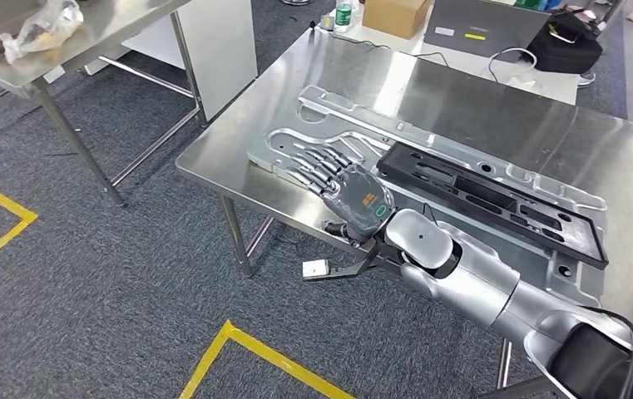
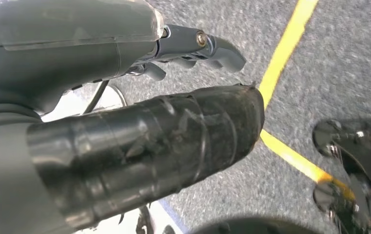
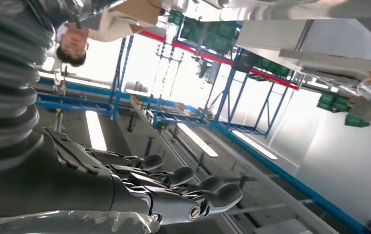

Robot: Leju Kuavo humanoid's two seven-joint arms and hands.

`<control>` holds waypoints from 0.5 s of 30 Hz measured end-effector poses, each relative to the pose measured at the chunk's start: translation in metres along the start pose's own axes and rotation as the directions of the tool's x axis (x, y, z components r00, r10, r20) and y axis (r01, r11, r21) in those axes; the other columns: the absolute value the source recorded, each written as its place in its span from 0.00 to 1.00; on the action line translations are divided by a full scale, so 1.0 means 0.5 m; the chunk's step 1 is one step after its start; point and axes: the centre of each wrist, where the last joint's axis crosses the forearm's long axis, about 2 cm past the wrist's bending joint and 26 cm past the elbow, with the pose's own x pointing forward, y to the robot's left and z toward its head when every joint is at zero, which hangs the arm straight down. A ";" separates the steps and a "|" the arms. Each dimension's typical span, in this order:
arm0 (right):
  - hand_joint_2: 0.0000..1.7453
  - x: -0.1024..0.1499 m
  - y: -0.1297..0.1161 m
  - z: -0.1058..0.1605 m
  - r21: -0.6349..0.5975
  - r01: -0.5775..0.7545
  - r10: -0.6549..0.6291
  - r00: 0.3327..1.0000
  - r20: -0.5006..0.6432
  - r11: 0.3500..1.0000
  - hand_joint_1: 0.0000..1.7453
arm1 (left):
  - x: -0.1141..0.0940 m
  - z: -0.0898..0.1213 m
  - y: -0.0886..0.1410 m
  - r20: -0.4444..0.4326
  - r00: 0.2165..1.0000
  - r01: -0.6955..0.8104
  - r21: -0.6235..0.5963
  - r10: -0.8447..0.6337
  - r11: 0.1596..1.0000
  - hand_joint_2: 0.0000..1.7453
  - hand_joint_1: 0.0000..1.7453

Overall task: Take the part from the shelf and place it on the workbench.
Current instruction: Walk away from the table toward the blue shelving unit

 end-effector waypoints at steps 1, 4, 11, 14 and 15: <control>1.00 0.001 0.003 0.002 0.003 0.001 -0.001 1.000 0.000 1.000 0.00 | 0.000 0.000 0.000 0.000 1.000 0.000 0.000 0.000 1.000 0.00 0.00; 1.00 0.009 0.018 0.012 0.016 0.007 -0.007 1.000 0.002 1.000 0.00 | -0.001 0.000 0.000 -0.005 1.000 0.000 0.002 0.000 1.000 0.00 0.00; 1.00 0.029 0.066 0.062 0.011 0.016 -0.016 1.000 -0.004 1.000 0.00 | -0.006 0.000 -0.007 -0.019 1.000 0.000 0.004 0.001 1.000 0.00 0.00; 1.00 0.039 0.078 0.076 0.011 0.027 -0.027 1.000 -0.002 1.000 0.00 | -0.012 0.001 -0.006 -0.025 1.000 0.003 0.010 -0.003 1.000 0.00 0.00; 1.00 0.041 0.081 0.080 0.013 0.028 -0.028 1.000 0.000 1.000 0.00 | -0.010 0.001 -0.005 -0.024 1.000 0.005 0.012 -0.005 1.000 0.00 0.00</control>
